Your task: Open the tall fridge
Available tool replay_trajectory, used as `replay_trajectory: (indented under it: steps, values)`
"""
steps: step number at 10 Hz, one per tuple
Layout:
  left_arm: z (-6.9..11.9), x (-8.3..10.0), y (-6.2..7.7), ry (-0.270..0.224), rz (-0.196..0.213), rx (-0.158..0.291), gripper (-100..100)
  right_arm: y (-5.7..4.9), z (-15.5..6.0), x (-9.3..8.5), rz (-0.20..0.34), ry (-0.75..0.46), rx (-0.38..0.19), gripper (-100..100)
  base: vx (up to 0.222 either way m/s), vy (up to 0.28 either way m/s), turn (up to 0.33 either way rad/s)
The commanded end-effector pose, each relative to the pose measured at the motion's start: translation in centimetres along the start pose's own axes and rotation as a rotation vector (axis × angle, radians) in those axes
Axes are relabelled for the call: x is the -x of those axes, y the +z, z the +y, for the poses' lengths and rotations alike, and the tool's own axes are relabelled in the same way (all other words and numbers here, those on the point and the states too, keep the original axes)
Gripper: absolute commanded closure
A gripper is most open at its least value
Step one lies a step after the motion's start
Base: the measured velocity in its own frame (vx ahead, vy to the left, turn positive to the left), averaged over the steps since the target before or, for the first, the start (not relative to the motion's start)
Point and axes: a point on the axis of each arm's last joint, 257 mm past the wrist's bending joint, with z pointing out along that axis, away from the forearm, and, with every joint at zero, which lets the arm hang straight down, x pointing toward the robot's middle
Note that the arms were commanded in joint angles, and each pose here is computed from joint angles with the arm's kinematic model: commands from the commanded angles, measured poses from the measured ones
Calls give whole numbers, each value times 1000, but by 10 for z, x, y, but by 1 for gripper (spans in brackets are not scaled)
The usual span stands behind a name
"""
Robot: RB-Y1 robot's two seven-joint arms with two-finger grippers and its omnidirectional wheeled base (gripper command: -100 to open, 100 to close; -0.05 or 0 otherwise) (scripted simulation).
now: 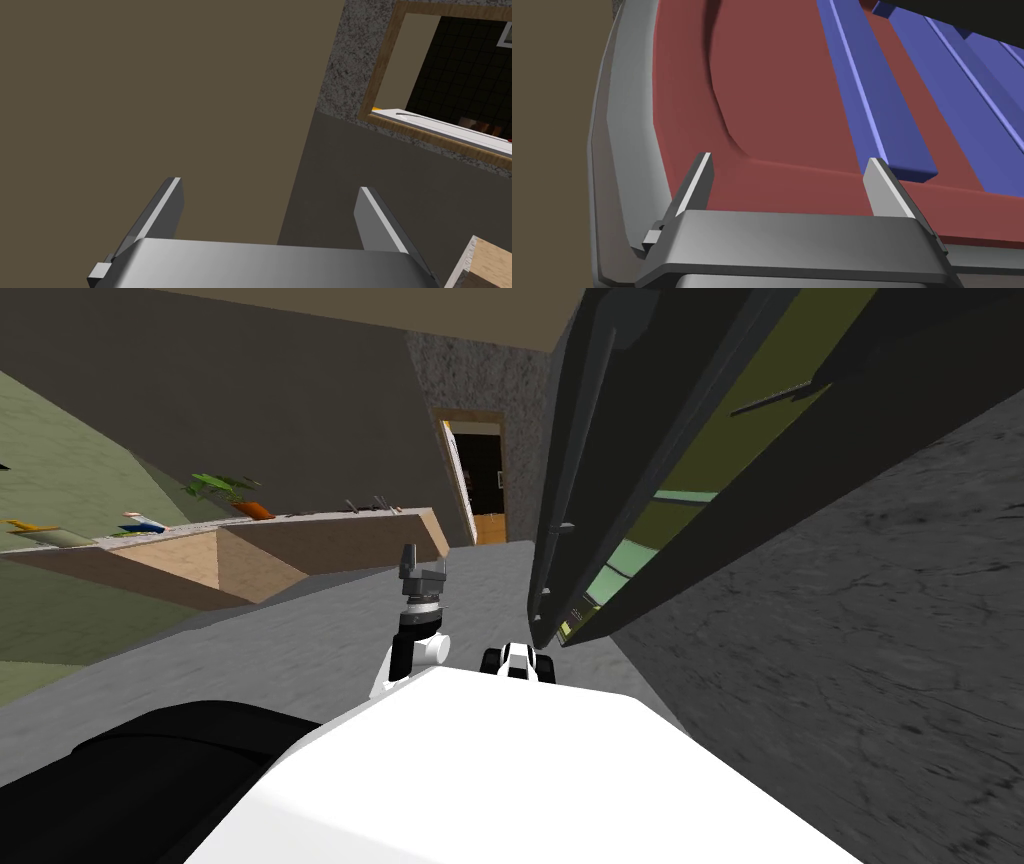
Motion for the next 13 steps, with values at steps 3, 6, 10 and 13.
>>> replay_trajectory:
  steps: [3, 6, 10, 13]
  values:
    - [0, 0, 0, 0, 0, 0, 0, -3, -24, 7, 20, -63, -1, -100, 29, 22, 33]
    - [0, 0, 0, 0, 0, 0, 0, -3, -23, 2, 31, -60, 1, 100, 29, 44, -31]
    - [0, 0, 0, 0, 0, 0, 0, -3, -21, -15, 82, -53, 13, 100, 34, 304, -144]
    - [0, 0, 0, 0, 0, 0, 0, -4, -20, -28, 120, -49, 22, 100, -4, 333, -148]
